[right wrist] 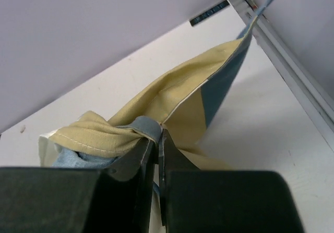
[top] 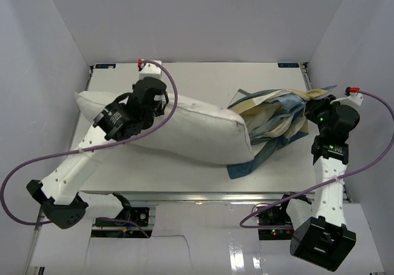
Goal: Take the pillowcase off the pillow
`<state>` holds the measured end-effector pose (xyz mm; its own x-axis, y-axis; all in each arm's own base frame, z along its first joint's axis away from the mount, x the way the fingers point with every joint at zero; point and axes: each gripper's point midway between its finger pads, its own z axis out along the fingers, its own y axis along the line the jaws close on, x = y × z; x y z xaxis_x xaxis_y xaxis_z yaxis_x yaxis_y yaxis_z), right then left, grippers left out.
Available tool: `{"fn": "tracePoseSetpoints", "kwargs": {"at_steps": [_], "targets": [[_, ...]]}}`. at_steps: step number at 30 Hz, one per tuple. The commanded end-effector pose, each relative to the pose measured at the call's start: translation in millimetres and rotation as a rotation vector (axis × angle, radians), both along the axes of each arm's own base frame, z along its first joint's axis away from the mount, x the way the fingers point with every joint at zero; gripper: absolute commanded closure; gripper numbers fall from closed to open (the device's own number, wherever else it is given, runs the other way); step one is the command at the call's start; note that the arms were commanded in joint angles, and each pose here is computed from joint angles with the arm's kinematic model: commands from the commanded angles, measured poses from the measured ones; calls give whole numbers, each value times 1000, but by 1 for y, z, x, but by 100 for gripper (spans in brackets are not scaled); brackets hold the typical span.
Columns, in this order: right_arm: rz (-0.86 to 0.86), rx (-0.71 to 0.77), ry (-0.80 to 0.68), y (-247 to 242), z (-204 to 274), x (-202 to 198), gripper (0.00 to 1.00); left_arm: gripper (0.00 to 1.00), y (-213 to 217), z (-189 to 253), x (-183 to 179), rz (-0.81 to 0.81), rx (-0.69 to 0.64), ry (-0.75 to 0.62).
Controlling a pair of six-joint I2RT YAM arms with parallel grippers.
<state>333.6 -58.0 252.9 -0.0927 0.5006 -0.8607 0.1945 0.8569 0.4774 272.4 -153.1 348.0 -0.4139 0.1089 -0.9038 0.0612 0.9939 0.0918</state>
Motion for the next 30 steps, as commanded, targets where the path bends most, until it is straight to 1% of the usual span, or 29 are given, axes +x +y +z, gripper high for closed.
{"fn": "tracePoseSetpoints", "kwargs": {"at_steps": [1, 3, 4, 5, 6, 7, 8, 9, 10, 11, 13, 14, 15, 17, 18, 20, 21, 23, 24, 25, 26, 27, 28, 29, 30], "targets": [[127, -63, -76, 19, 44, 3, 92, 100, 9, 31, 40, 3, -128, -71], [193, -69, -82, 39, 53, 6, 92, 100, 23, 23, 60, 66, -122, -59], [185, -99, -75, 41, 52, 9, 92, 100, 28, 20, 67, 84, -126, -52], [232, -127, -90, 61, 60, 13, 92, 100, 47, 21, 77, 148, -149, -57], [238, -146, -52, 69, 54, 13, 92, 100, 55, 20, 84, 176, -169, -51], [209, -203, -22, 67, 48, 19, 92, 100, 55, 18, 87, 149, -211, -29], [247, -229, -20, 83, 51, 21, 92, 100, 75, 19, 95, 191, -239, -36], [274, -250, -5, 96, 47, 22, 92, 100, 80, 19, 98, 196, -273, -35], [246, -272, 28, 94, 37, 26, 92, 100, 86, 21, 100, 196, -297, -36], [262, -285, 36, 102, 32, 26, 92, 100, 96, 24, 104, 191, -331, -40], [229, -286, 88, 98, 5, 28, 92, 100, 107, 28, 107, 189, -365, -49], [211, -287, 111, 95, -5, 30, 92, 100, 105, 29, 108, 171, -378, -45], [177, -285, 159, 89, -24, 30, 92, 100, 98, 30, 107, 125, -393, -35], [138, -284, 195, 81, -38, 31, 92, 100, 94, 30, 107, 98, -407, -24], [130, -269, 225, 80, -52, 29, 92, 100, 93, 29, 108, 93, -412, -17], [134, -246, 241, 82, -64, 25, 92, 100, 101, 25, 109, 129, -416, -12], [155, -215, 268, 87, -82, 15, 92, 100, 104, 22, 110, 147, -415, -10], [168, -179, 234, 92, -88, 12, 92, 100, 105, 7, 111, 161, -422, 17], [210, -136, 216, 102, -91, 6, 92, 100, 102, 1, 109, 151, -433, 29], [229, -110, 247, 105, -113, -4, 92, 100, 99, -19, 109, 151, -442, 58], [237, -85, 242, 109, -118, -8, 92, 100, 98, -20, 103, 145, -458, 48], [280, -32, 253, 119, -133, -21, 92, 100, 91, -21, 104, 109, -484, 29], [299, -4, 244, 124, -137, -26, 92, 100, 87, -29, 100, 92, -498, 40], [329, 24, 194, 130, -130, -29, 92, 100, 85, -46, 92, 92, -515, 66], [311, 59, 225, 129, -147, -39, 92, 100, 82, -49, 91, 79, -529, 61]]}}
